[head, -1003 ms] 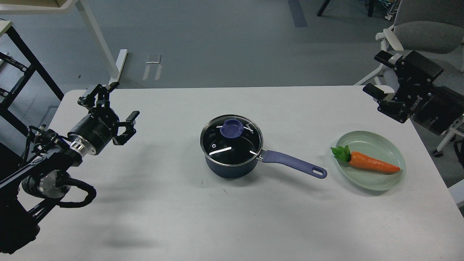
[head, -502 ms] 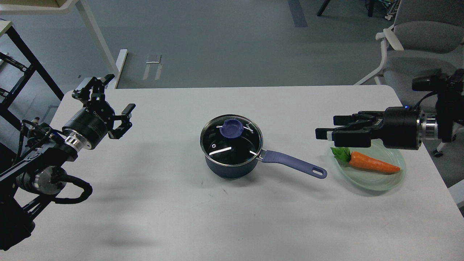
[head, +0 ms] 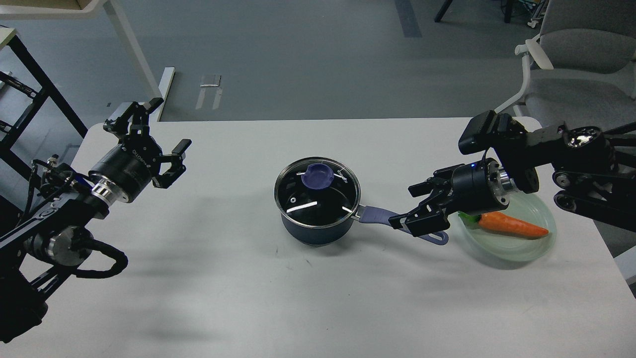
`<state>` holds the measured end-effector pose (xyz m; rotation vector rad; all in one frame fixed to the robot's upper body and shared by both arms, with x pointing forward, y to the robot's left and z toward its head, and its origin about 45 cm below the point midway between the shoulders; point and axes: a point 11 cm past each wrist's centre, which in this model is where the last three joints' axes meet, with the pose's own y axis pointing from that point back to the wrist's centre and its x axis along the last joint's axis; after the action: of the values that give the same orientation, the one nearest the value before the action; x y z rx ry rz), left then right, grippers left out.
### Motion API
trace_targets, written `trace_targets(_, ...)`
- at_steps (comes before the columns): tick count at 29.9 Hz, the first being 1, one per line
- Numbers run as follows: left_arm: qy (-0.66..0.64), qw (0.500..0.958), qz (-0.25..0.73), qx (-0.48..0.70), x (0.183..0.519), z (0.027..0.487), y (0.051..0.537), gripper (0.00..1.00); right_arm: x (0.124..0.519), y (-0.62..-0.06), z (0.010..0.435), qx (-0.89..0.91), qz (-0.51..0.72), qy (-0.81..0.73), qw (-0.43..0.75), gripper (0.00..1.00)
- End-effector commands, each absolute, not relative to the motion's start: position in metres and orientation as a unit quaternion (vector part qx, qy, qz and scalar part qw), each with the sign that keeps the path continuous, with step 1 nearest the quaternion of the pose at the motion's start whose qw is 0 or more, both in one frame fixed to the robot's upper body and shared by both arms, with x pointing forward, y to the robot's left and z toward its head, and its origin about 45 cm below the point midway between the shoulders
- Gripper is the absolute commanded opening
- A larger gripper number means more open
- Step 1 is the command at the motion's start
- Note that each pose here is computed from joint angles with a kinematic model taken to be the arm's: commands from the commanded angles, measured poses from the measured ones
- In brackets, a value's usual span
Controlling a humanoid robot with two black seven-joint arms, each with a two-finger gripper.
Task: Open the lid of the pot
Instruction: 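Lower the right gripper onto the lavender pot handle and grasp it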
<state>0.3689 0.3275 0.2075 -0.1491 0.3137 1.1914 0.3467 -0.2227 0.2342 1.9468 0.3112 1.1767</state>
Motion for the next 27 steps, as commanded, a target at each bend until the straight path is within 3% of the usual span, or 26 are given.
trace_targets(1,0.143,0.821,0.548,-0.071,0.368,0.210,0.321,0.99,0.350,-0.220,0.224,0.762,0.479,0.134,0.415,0.97)
trace_targets(17,0.108,0.842,0.525,-0.056,0.367,0.218,0.303,0.99,0.343,-0.228,0.200,0.764,0.466,0.144,0.422,0.88)
trace_targets(21,0.042,0.874,0.482,-0.042,0.365,0.236,0.280,0.99,0.340,-0.232,0.192,0.762,0.469,0.144,0.422,0.80)
trace_targets(27,0.014,0.888,0.458,-0.042,0.367,0.245,0.261,0.99,0.338,-0.232,0.190,0.762,0.473,0.143,0.419,0.65)
